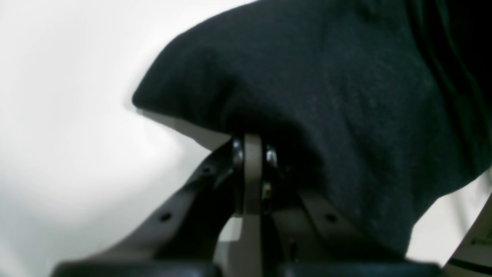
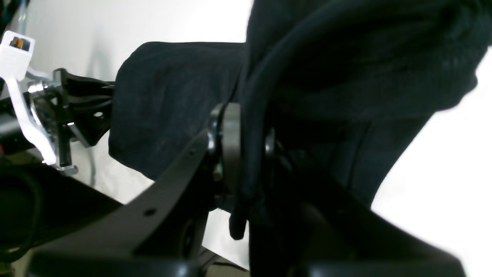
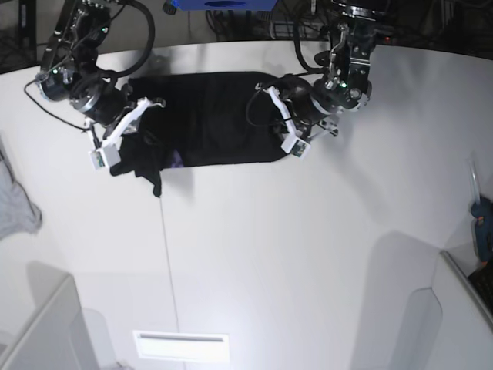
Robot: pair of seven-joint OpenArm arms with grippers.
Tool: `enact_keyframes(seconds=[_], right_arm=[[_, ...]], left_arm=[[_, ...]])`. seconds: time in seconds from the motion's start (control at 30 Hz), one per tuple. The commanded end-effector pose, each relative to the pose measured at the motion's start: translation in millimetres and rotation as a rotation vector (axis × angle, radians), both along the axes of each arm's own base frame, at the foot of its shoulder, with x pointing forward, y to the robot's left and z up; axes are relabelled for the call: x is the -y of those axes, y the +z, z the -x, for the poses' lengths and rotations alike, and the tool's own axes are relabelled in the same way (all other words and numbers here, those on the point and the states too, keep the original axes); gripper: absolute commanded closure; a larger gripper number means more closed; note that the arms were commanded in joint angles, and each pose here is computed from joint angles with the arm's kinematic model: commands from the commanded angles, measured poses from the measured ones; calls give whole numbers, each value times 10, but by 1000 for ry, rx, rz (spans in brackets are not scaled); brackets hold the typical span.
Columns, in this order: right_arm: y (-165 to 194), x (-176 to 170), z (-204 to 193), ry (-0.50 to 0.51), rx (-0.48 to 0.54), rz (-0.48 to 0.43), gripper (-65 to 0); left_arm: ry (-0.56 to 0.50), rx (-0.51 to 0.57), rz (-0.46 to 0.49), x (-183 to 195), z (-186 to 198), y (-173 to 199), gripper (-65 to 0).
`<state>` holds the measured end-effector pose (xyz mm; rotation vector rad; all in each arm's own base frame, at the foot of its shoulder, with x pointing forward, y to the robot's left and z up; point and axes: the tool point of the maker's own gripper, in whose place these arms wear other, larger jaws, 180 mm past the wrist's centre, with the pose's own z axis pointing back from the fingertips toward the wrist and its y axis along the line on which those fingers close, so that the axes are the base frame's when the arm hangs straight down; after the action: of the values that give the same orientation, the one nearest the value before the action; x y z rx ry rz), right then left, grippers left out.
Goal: Fold the T-shirt properly
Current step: 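Push both strip ends toward each other, bunching the shirt into a bundle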
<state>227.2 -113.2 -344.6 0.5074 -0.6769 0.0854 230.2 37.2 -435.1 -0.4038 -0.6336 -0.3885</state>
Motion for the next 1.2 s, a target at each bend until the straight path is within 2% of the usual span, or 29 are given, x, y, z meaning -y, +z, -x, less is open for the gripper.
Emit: enact_keyframes(seconds=[0.0,0.3,0.53,0.8,1.17], right_arm=[[138,-22,-85,4,57,-18,0],[206,192,-173,-55,86,3,0],[378,2,-126,-1,103,-153,0],[339,-35,-96,-46,51,-199,0],[293,-526,47,27,4,-299,0]], left_arm=[[-5,-5,-16,2,-17,4,0],[-56,-8,9,273,-89,-6,0],[-54,-9,30,342,-98,14,0],[-53,-1,27,319,-99,35,0],[-54,-3,25,313,-92,30,0]])
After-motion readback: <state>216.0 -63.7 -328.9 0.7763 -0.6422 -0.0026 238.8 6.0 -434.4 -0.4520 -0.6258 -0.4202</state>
